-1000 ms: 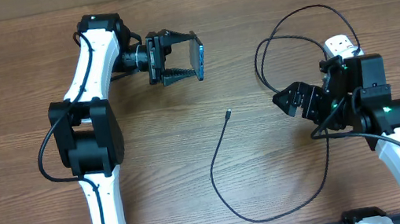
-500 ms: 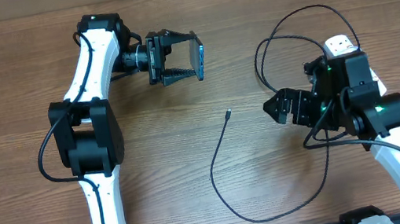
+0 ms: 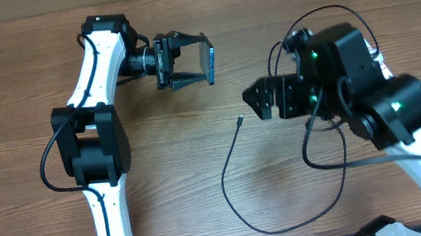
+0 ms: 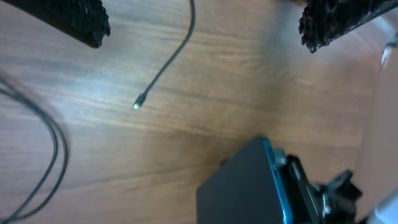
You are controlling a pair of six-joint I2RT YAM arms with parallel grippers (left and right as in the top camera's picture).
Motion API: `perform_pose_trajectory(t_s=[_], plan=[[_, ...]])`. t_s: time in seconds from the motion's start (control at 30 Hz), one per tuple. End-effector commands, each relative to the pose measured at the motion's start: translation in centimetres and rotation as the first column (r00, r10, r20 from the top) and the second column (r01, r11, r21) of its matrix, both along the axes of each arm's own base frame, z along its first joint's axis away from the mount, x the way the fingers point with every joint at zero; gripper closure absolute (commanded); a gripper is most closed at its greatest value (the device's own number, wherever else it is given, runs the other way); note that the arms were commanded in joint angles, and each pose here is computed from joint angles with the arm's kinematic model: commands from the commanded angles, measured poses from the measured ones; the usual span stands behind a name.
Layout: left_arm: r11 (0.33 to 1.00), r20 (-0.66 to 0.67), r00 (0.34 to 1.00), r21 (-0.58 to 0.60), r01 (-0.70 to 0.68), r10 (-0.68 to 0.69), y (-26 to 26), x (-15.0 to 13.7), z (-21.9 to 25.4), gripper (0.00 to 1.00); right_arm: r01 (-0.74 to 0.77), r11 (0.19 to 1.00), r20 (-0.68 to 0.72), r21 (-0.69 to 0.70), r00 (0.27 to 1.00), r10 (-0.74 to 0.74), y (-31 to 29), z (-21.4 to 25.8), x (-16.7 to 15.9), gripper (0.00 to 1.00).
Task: Plug charger to phone and switch on socket
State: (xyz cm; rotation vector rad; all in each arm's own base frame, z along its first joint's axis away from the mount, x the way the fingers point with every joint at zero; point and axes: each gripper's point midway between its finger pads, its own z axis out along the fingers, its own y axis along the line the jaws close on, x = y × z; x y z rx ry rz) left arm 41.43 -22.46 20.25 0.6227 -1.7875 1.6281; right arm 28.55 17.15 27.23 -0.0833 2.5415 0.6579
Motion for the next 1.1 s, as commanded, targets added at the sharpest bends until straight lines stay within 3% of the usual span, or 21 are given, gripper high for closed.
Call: perform_pose_trajectory(t_s=[0.0,0.27,0.37,0.53,1.07], plan=[[0.998,0.048,0.999,-0.052,-0.019,0.021,0.0,0.5,1.6,0.35,0.074,0.995,0.003,-0.073,0.997,-0.074,-0.5,1.1,2.4,0.0],[0.999,0.049,0.999,-0.051,-0.018,0.021,0.0,0.5,1.6,0.35,-0.005,0.998,0.069,-0.066,0.998,0.009,4.3,2.2,3.9,0.02],[0.999,0.049,0.999,-0.051,-0.018,0.021,0.0,0.5,1.6,0.35,0.153,0.984,0.117,-0.092,0.983,-0.142,4.4,2.3,5.1,0.04],[0.999,0.049,0.999,-0.051,-0.017,0.02,0.0,0.5,1.6,0.35,0.285,0.956,0.22,-0.068,0.939,-0.264,5.3,3.4,6.6,0.04],[0.999,0.065,0.998,-0.052,-0.013,0.017,-0.1,0.4,1.6,0.35,0.264,0.962,0.224,-0.068,0.944,-0.244,9.9,0.1,8.9,0.04]])
